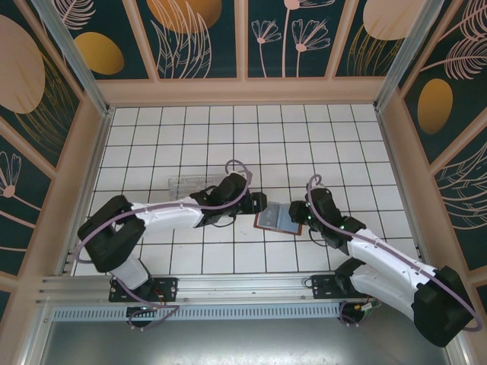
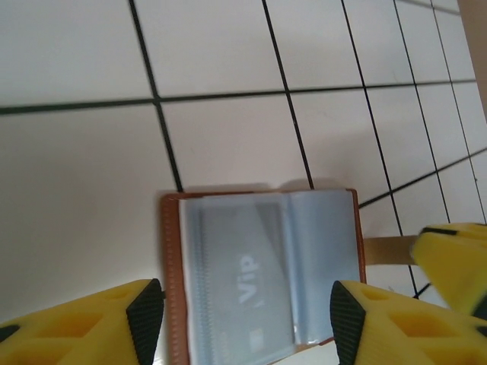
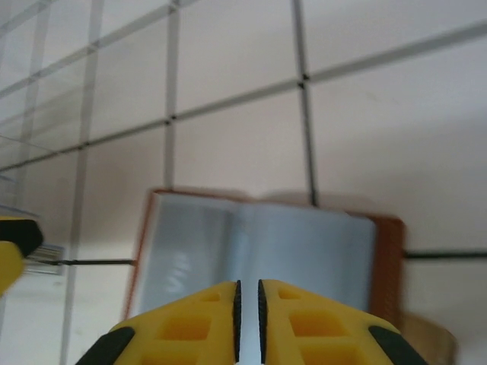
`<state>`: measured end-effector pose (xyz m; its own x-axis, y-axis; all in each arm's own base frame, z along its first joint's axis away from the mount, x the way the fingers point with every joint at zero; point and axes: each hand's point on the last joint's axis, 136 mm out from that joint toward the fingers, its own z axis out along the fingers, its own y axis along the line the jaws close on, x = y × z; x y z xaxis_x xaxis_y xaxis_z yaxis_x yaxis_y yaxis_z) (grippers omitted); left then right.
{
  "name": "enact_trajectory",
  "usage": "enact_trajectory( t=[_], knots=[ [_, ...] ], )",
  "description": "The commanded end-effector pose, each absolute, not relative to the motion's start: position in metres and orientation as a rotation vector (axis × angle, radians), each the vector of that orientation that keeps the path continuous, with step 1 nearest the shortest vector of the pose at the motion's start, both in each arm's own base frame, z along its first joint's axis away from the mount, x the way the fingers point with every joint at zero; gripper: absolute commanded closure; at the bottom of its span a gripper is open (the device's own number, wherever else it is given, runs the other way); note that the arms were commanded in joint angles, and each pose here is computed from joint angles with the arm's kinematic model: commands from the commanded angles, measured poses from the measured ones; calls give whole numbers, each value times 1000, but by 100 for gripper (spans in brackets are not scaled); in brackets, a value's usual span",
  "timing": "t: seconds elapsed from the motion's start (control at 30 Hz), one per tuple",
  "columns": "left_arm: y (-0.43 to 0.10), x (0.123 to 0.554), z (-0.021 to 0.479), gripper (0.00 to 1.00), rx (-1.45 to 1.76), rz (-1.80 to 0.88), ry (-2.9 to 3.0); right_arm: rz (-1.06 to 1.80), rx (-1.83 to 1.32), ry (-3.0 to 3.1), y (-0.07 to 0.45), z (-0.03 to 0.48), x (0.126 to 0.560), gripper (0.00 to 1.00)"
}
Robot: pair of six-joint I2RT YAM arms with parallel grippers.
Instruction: Take the credit cards out of the card holder
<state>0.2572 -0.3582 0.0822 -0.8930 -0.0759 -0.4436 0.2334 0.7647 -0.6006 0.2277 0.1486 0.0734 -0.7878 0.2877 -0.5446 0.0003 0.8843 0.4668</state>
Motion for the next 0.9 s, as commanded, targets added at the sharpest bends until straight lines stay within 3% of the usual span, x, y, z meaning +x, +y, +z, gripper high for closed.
enact_trajectory(
  t=[0.0, 0.37, 0.87],
  knots=[
    [-382, 247, 79, 38, 159, -1086, 2562, 599, 383, 2495, 134, 50, 213, 86],
    [-389, 235, 46, 36, 176, -1106, 2673, 581, 410, 2556, 130, 27, 208, 87],
    [-396, 226, 46, 36, 227, -1115, 2684, 548, 397, 2598, 130, 16, 207, 86]
  ],
)
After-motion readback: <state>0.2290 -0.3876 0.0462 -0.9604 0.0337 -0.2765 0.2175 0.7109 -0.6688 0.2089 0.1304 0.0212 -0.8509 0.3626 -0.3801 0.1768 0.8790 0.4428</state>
